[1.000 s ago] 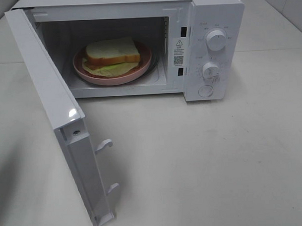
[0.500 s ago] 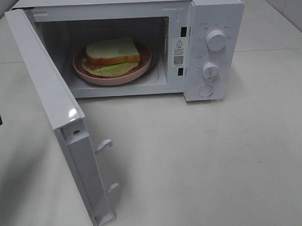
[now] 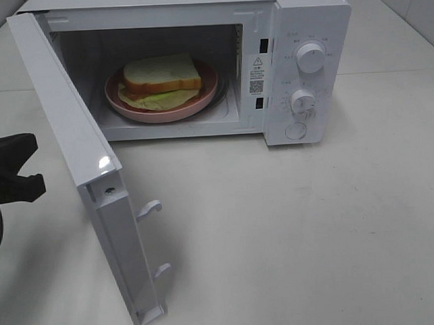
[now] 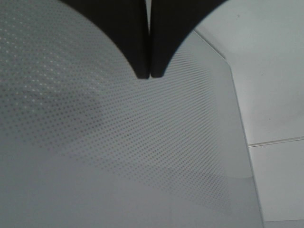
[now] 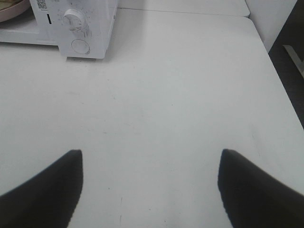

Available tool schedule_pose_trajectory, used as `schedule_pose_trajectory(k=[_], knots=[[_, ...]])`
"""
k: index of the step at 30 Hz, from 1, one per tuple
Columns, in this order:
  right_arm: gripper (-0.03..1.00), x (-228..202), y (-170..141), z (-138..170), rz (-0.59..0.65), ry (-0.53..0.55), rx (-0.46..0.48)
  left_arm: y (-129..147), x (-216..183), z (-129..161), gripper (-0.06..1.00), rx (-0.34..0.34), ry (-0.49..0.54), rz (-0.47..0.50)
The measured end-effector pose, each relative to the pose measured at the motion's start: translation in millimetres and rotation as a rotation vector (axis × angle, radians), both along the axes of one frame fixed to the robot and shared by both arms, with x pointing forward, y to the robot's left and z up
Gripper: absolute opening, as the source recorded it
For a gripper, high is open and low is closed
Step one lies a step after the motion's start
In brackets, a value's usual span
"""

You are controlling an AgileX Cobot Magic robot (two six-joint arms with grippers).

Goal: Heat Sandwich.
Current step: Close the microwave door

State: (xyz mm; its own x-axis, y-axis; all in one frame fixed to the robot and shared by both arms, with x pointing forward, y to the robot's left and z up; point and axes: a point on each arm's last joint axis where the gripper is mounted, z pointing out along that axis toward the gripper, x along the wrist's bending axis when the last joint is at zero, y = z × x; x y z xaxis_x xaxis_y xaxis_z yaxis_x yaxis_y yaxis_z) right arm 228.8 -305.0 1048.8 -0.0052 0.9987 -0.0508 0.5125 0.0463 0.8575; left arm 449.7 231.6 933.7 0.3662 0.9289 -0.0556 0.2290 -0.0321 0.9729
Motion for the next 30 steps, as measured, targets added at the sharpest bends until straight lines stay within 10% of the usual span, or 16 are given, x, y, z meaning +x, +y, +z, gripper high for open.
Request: schedule_pose_trajectory(k=[30], knots=[[0.76, 0, 0, 0, 0.0, 0.0, 0.0, -57, 69, 15, 0.0, -0.013, -0.045, -0.043]])
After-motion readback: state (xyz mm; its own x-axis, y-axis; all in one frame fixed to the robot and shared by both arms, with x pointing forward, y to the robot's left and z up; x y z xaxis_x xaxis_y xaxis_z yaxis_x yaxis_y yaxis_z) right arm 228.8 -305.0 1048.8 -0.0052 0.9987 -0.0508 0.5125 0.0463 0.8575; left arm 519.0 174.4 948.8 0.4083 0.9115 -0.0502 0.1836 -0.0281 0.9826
